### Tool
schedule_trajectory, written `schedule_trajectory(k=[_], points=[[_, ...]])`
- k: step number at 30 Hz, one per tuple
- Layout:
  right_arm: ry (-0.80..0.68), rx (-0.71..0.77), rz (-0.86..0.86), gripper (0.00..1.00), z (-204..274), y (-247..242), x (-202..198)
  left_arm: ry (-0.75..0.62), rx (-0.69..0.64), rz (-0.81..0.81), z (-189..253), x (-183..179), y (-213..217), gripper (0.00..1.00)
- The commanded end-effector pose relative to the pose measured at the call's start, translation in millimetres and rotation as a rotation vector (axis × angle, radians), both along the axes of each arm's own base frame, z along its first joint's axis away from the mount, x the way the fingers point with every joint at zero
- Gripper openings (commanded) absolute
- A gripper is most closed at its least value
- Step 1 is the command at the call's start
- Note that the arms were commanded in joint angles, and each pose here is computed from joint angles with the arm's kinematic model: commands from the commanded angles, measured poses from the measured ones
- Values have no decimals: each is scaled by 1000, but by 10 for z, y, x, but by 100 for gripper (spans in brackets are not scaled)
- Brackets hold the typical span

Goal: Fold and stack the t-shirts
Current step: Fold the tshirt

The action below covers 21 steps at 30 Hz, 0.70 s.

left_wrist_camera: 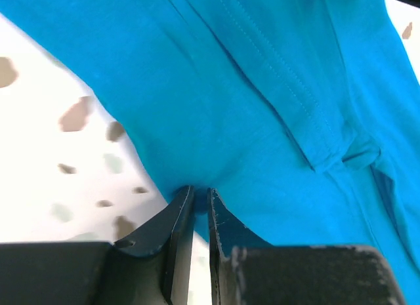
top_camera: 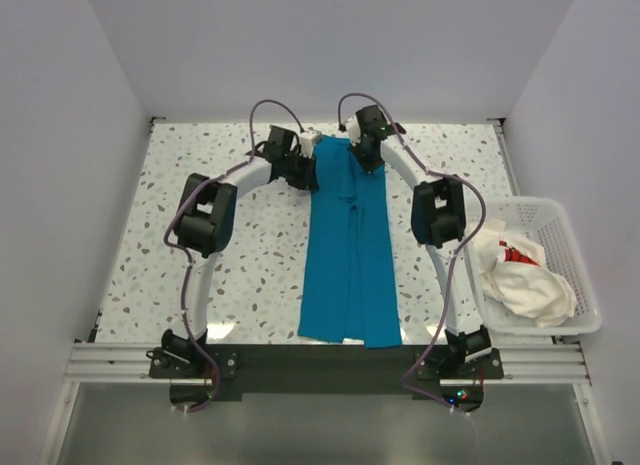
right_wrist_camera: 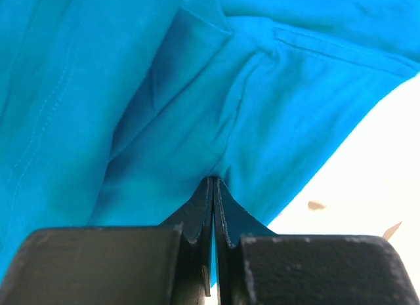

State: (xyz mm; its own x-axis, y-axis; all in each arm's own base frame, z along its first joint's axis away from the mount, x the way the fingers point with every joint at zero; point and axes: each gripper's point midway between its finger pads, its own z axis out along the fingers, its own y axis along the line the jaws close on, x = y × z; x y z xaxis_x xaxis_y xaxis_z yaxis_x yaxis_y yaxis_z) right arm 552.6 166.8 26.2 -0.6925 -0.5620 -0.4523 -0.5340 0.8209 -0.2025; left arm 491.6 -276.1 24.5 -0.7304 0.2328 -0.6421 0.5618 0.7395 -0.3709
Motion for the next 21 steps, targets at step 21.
schedule_trajectory(k=[21], points=[[-428,112,76,36,1928,277,134,-241,-177,50,1456,57,435,33]])
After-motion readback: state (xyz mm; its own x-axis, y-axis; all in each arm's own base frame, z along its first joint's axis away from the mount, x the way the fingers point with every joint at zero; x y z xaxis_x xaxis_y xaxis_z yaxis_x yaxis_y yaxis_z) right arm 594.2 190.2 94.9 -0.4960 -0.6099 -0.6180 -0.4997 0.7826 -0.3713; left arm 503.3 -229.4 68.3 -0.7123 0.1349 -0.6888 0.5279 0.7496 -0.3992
